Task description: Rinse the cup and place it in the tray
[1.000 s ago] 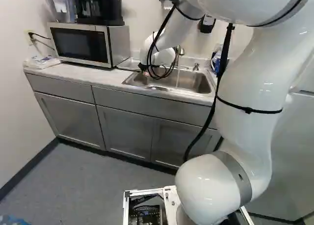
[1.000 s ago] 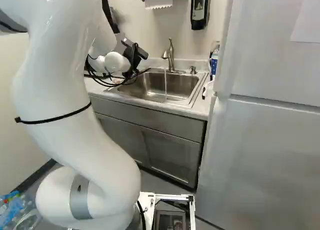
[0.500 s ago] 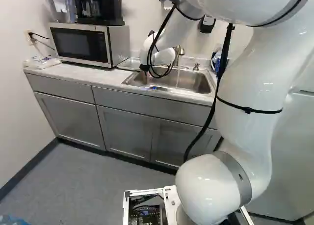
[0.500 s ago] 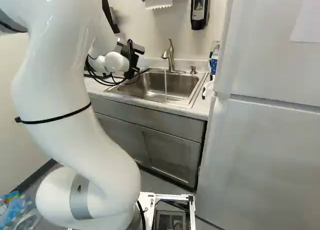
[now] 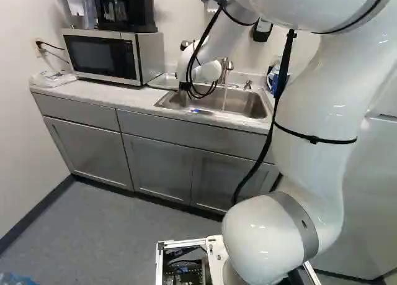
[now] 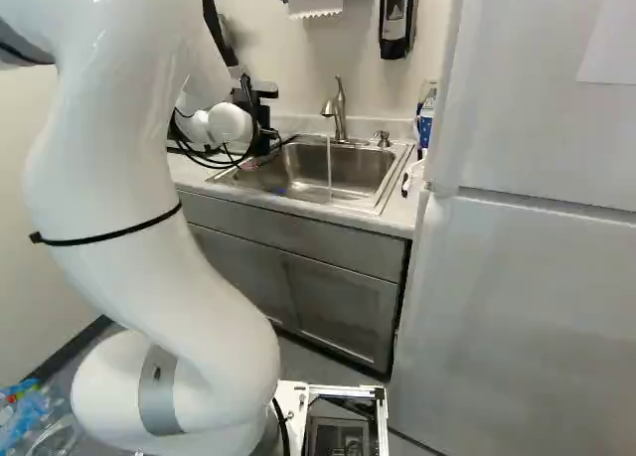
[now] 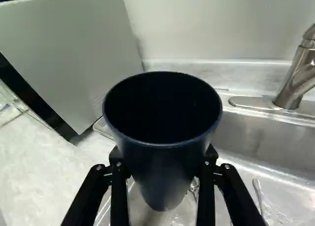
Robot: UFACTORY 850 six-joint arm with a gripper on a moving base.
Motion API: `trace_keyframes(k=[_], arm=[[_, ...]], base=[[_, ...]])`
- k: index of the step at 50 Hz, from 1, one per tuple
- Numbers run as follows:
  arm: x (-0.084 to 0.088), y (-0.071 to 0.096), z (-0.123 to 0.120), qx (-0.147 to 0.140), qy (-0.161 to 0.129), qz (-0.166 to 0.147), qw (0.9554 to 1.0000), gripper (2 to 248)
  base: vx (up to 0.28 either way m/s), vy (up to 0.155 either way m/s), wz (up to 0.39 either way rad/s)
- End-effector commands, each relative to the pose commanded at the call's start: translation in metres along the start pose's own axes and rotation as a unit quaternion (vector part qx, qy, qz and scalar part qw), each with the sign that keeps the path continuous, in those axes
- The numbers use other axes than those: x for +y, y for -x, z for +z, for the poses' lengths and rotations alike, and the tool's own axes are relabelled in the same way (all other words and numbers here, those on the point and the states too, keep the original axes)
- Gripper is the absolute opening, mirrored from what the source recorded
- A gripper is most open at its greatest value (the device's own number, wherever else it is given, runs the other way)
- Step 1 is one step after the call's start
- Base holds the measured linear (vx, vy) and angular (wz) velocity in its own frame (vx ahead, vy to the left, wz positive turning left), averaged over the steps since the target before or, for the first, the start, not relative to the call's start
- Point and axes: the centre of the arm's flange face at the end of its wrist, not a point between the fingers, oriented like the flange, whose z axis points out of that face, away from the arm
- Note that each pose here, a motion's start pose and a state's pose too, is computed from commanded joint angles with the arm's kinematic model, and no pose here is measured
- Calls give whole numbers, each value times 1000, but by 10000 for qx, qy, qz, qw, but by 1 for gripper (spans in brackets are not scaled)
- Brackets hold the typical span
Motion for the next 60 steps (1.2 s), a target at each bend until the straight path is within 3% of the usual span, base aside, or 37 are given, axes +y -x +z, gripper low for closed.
trace_keyframes(k=[15,31,60], arm=[[0,0,0,0,0,-789,9969,124],[1,-2,6,10,6,-787,9969,124],[-6,-22,61,312,-37,-797,9963,124]], base=[[0,0,0],[0,0,0],[0,0,0]])
